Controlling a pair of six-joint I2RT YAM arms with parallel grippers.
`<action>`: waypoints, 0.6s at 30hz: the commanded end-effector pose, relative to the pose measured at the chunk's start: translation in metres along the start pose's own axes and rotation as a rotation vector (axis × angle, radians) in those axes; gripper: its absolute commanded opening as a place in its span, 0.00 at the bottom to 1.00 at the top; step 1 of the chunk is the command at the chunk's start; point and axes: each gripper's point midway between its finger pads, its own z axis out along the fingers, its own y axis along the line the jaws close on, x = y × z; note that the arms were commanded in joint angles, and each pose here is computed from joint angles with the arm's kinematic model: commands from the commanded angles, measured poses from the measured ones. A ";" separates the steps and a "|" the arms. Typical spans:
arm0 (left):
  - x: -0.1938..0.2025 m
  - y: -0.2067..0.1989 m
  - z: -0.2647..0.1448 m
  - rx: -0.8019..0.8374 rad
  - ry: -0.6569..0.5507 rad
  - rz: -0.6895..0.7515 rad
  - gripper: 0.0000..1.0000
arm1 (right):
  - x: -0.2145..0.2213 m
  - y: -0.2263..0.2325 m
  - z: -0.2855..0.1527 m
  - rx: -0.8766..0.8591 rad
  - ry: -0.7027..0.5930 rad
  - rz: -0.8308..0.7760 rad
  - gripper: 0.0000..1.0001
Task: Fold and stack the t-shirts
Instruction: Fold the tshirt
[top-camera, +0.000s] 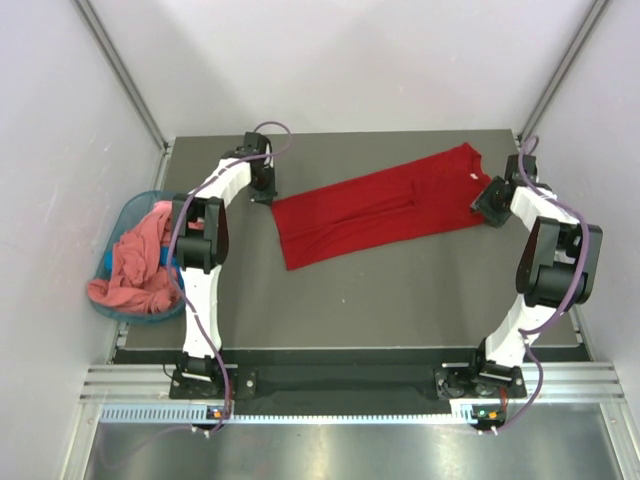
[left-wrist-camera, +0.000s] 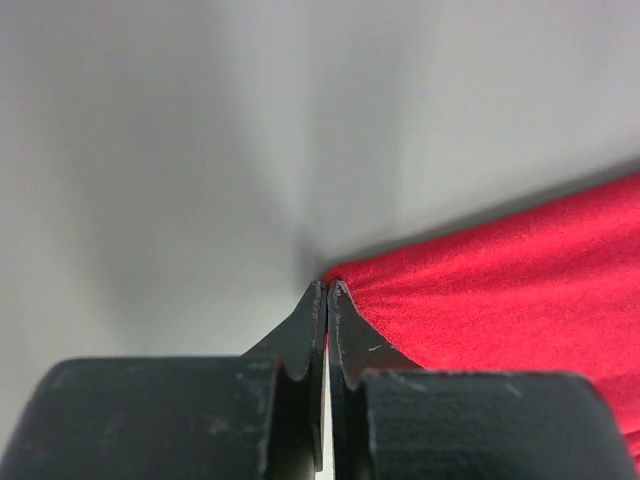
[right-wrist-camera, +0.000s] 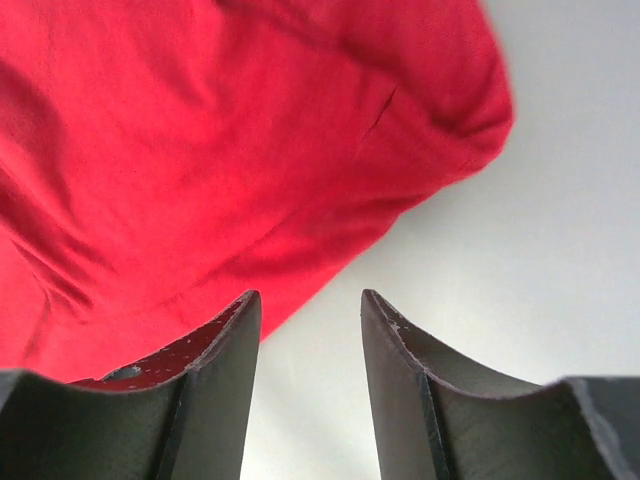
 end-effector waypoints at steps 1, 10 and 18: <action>0.025 0.036 -0.023 -0.150 0.076 -0.008 0.00 | -0.036 0.009 0.000 -0.039 -0.130 0.047 0.45; 0.027 0.050 -0.035 -0.208 0.074 -0.017 0.00 | -0.041 -0.006 0.047 -0.039 -0.097 0.151 0.46; 0.033 0.052 -0.035 -0.216 0.095 -0.023 0.00 | -0.055 -0.019 0.069 -0.004 -0.114 0.161 0.33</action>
